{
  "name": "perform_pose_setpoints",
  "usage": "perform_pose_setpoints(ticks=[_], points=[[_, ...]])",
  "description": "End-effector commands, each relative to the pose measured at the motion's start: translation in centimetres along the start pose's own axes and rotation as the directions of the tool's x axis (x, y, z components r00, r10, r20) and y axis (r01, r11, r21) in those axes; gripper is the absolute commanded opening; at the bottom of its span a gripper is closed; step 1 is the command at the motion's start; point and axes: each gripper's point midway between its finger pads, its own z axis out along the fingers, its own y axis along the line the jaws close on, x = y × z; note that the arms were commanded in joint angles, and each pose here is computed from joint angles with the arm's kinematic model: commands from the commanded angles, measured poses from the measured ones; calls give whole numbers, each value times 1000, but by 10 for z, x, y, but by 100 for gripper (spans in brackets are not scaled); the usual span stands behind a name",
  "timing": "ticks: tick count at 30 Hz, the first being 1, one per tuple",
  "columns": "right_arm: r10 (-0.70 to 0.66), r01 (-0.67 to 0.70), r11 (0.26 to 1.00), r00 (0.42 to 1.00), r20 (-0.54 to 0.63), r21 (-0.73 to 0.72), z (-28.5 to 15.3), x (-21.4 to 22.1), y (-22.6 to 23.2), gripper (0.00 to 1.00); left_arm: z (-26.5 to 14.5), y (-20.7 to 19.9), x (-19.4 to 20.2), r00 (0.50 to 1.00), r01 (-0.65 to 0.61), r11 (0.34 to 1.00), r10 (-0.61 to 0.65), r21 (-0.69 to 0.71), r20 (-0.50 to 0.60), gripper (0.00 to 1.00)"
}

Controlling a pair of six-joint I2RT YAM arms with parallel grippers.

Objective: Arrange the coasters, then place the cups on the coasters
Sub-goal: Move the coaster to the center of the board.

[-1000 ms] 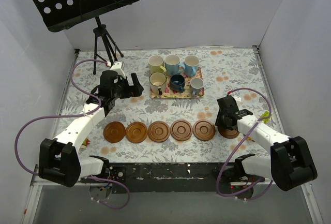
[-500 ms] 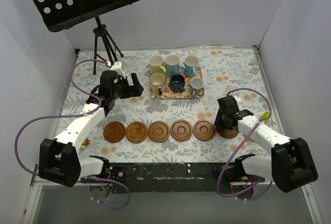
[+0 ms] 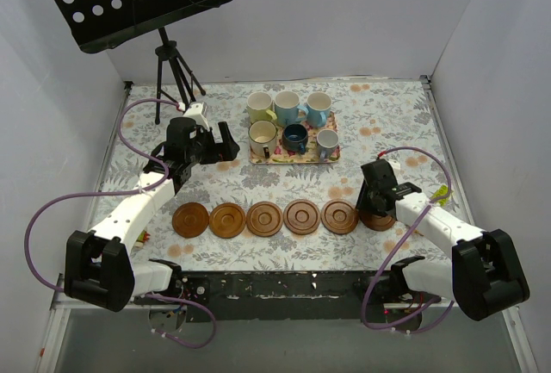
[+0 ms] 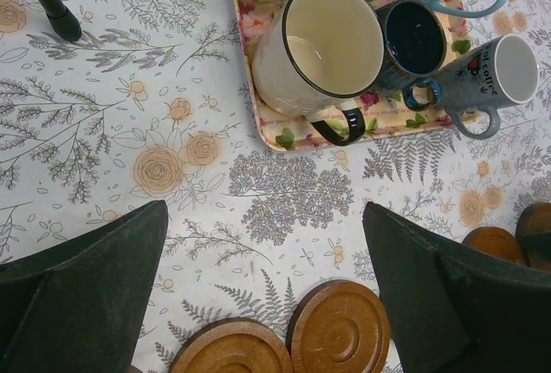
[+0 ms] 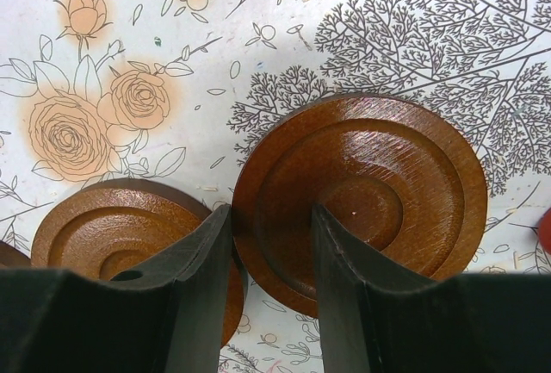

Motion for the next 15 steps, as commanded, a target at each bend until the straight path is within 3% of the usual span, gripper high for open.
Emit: perform_pose_setpoints(ticks=[1,15], points=[[40,-42,998,999,-35,-52,0,10,12,39,-4,-5,-7,1000,-5,1000,4,23,26,98],[31,-31,1000,999,-38,-2,2,13,5,39,-4,-5,-6,1000,-4,1000,4,23,23,98]])
